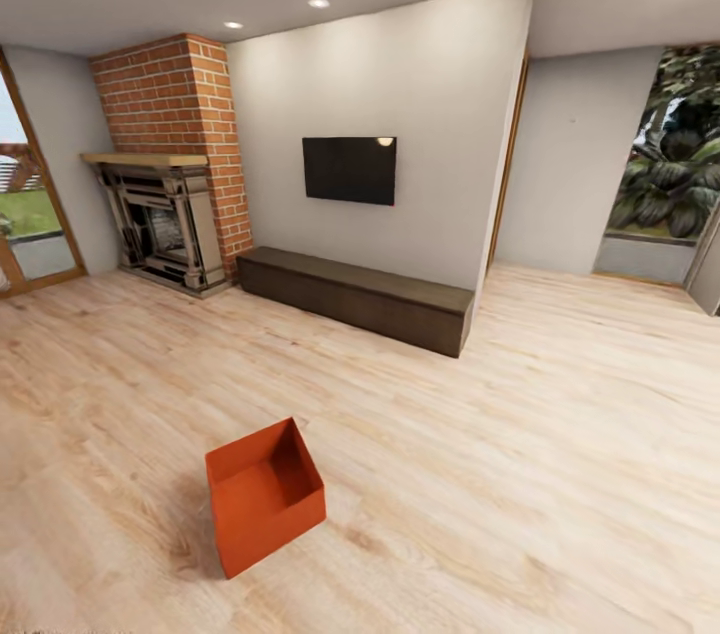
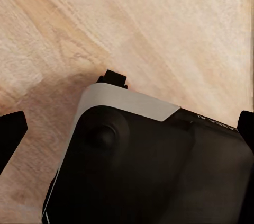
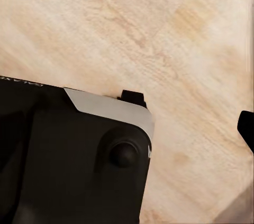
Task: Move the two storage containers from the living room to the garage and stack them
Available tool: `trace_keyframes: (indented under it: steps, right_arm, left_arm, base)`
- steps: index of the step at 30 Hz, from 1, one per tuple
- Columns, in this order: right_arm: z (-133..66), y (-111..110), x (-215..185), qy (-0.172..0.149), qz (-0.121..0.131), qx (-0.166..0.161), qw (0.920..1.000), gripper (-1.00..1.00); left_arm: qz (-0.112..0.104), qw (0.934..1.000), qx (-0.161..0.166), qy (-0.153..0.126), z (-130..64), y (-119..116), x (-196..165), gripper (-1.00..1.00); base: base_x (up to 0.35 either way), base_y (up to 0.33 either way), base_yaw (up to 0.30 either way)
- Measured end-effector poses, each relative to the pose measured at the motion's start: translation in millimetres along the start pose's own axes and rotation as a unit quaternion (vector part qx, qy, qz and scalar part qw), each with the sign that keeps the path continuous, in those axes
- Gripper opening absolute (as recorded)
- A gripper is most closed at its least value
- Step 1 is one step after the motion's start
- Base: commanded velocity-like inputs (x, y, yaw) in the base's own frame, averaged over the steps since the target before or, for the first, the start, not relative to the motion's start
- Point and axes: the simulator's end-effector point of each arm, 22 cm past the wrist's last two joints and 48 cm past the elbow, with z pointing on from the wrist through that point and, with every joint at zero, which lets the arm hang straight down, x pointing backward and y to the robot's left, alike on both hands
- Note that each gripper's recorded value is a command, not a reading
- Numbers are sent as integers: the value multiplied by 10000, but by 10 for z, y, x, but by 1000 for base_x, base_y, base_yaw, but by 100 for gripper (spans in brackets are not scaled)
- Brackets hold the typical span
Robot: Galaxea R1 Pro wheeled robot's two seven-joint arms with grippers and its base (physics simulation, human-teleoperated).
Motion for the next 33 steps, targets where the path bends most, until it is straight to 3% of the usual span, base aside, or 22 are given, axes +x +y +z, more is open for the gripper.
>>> trace_keyframes:
  steps: [33]
  right_arm:
    - [0,-10,0,-3,0,6,10000,100]
  left_arm:
    - [-6,10000,-6,-20,1,9,-10,100]
  base:
    - [267,-176,300]
